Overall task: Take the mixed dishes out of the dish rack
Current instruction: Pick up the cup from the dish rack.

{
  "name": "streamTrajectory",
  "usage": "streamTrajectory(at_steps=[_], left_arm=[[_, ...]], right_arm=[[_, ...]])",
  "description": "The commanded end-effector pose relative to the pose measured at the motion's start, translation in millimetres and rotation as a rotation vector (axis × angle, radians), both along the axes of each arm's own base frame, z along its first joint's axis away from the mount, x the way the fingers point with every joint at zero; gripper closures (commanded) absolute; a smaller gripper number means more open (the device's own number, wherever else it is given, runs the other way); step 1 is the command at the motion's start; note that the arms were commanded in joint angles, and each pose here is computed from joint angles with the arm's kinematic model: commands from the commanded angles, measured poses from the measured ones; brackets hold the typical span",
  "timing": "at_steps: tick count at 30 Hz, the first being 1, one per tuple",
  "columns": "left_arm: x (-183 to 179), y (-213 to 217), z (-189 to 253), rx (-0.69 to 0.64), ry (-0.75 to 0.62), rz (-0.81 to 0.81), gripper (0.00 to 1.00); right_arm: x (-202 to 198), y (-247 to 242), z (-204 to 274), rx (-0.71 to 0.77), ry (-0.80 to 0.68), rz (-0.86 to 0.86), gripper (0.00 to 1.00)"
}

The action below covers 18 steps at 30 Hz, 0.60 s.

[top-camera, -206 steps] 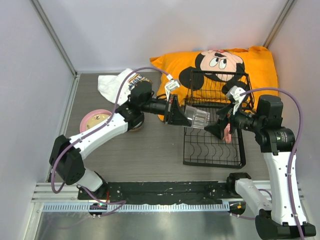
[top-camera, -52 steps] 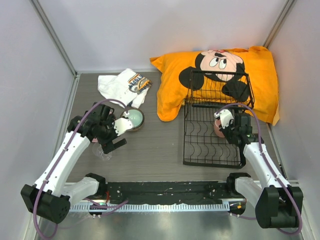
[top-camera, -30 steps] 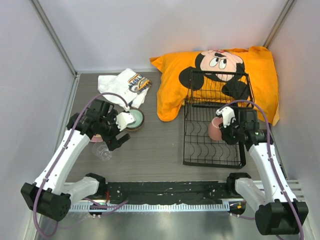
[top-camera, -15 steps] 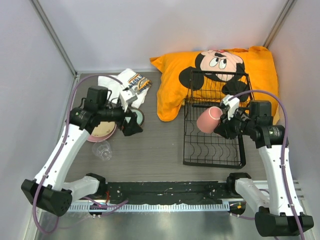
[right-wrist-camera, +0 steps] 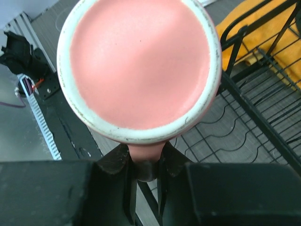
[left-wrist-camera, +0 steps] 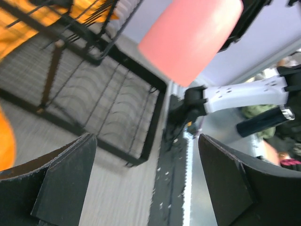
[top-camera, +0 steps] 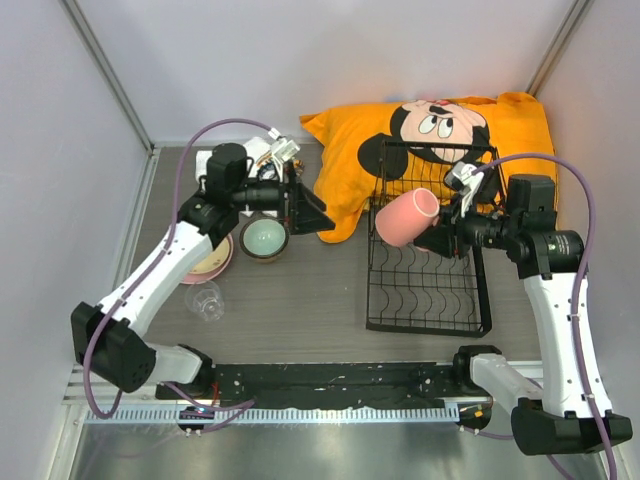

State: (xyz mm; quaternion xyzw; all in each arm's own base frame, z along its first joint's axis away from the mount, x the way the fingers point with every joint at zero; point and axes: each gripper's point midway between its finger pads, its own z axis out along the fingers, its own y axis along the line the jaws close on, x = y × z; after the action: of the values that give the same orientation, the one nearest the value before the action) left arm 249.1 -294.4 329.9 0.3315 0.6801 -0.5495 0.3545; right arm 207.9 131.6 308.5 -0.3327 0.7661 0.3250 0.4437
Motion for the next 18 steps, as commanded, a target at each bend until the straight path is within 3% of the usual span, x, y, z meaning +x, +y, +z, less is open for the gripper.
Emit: streamTrajectory(at_steps=[1,12,18], left_arm=[[-9.7,-36.6,53.9,-0.158,-0.023,-0.095,0.07],[-9.5,-100.4,71.8,-0.292,0.092,-0.198,0.12],[-20.9,-108.0,76.8,-0.338,0.138,-0.257,0.24]], right_arm=[[11.0,14.5,63.3,0.117,-0.201,0.047,0.99],[14.3,17.9,76.3,0.156,-0.239,0.056,0.99],[15.5,17.5,68.9,0.155,-0.24,0.049,0.99]])
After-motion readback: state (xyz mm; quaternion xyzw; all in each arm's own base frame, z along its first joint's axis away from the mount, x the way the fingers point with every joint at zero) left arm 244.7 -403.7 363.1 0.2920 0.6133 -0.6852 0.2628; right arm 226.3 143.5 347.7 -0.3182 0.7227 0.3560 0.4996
